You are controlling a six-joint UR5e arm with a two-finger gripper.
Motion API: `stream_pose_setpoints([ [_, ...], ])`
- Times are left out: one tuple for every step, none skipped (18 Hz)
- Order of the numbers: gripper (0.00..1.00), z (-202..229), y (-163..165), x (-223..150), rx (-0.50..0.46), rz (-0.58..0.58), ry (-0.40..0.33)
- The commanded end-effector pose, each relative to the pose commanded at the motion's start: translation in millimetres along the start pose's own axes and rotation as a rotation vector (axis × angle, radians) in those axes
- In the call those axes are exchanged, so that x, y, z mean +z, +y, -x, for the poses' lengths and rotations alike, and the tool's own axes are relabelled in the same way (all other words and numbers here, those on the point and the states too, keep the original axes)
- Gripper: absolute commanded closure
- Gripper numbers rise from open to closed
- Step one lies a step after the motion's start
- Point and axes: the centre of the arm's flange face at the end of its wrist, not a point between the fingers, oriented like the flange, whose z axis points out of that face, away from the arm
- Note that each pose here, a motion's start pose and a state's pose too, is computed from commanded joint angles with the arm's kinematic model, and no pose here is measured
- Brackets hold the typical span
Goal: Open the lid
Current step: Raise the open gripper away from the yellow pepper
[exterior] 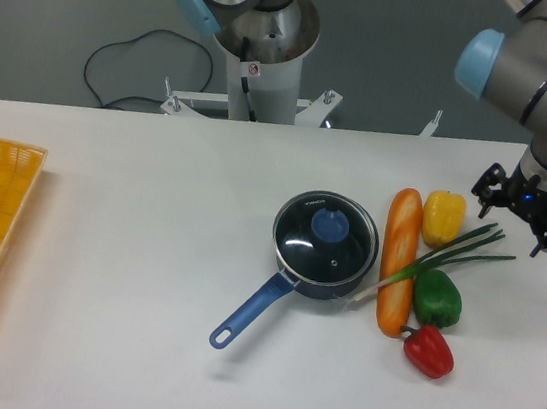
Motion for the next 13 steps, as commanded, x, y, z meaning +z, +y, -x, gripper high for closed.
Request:
stream_pose_setpoints([
  [0.00, -0.4, 0.2, 0.7, 0.002, 0.002, 0.002],
  [0.00, 0.0, 0.0, 0.0, 0.000, 0.000, 0.000],
  [0.00, -0.7, 0.0, -1.4, 0.000, 0.000, -0.002],
  [0.00, -1.0, 0.0, -3.4, 0.000, 0.000, -0.005],
  [0.00, -1.7, -1.0, -3.9, 0.002, 0.000, -0.006],
  [0.00, -4.0, -2.9, -4.4, 0.005, 0.001, -0.006],
  [0.00, -7.9, -9.0, -5.0, 0.012, -0.001, -0.004],
  [0.00, -12.9, -16.9, -4.6, 0.023, -0.003, -0.003],
  [0.00, -14.3, -20.0, -4.9, 0.029, -0.003, -0.015],
  [0.00, -14.5, -20.0, -4.4, 0.028, -0.003, -0.029],
  [0.00, -15.2, -20.0, -5.5, 0.028, -0.003, -0.033],
  [0.00, -18.6, -21.0, -9.1, 0.029, -0.005, -0.036],
  [0.00, -24.8, -21.8, -10.3, 0.031, -0.005, -0.036],
])
